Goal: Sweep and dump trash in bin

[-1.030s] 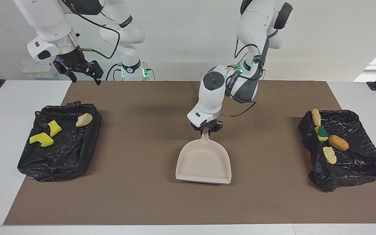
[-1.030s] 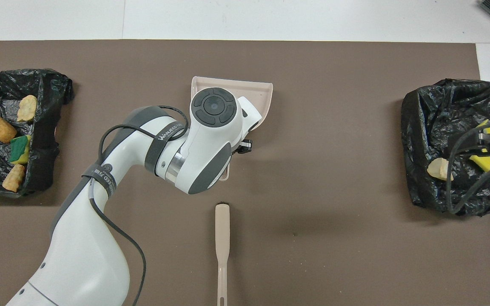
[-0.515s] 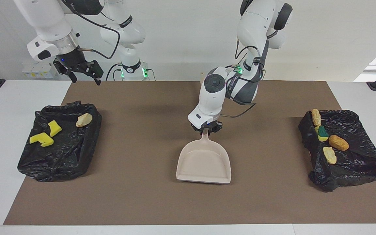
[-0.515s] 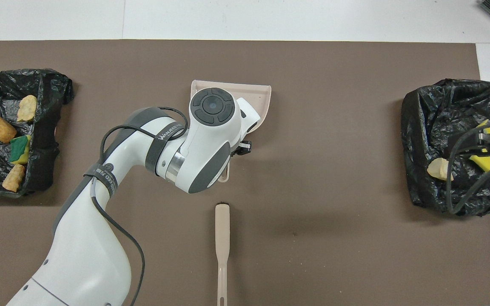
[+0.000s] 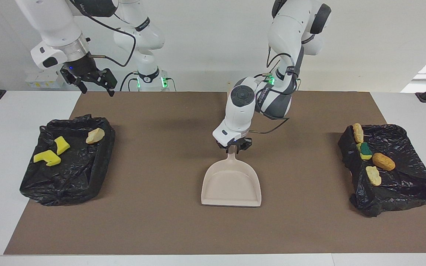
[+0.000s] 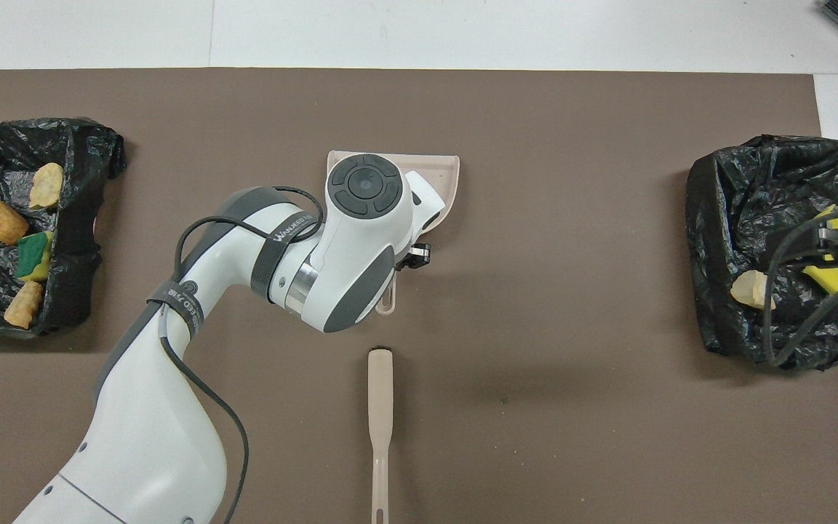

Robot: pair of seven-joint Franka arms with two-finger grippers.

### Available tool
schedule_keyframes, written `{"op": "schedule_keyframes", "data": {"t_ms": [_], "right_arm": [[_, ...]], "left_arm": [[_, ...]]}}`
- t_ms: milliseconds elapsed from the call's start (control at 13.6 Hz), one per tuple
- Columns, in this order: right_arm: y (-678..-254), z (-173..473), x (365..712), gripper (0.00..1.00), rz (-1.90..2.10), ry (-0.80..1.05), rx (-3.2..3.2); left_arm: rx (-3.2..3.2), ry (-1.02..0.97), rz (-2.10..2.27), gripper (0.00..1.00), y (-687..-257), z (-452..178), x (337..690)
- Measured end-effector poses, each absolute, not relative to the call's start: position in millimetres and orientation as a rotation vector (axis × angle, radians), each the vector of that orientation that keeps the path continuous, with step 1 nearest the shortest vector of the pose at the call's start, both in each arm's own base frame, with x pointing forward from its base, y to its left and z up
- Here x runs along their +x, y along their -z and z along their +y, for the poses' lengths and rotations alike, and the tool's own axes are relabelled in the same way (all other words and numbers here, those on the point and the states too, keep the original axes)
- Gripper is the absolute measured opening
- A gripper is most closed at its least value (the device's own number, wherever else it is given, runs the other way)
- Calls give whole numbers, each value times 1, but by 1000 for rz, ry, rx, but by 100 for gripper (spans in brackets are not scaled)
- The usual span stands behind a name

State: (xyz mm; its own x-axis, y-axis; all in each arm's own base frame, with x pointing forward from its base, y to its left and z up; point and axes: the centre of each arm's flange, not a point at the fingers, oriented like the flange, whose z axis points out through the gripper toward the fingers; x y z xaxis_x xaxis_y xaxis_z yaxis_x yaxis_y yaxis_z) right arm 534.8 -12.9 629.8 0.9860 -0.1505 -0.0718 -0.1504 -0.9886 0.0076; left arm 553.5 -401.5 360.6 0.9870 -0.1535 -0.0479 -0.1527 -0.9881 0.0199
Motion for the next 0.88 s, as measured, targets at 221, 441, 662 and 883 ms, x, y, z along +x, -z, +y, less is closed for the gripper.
{"op": "schedule_keyframes", "data": {"t_ms": [221,441,662,883], "right_arm": [[-630,-13,535,100,-237,113,3128],[-630,-13,535,100,-237,113,3128],[-630,-13,535,100,-237,113,3128],[-630,-13,535,100,-237,113,3128]], "left_arm": [[3116,76,-239,60,-361,-401,553],[3127,74,-217,96,-373,-391,557],[3202,101,-161,100,-410,-343,563],[3265,77,-91,100,-442,-284,560]]}}
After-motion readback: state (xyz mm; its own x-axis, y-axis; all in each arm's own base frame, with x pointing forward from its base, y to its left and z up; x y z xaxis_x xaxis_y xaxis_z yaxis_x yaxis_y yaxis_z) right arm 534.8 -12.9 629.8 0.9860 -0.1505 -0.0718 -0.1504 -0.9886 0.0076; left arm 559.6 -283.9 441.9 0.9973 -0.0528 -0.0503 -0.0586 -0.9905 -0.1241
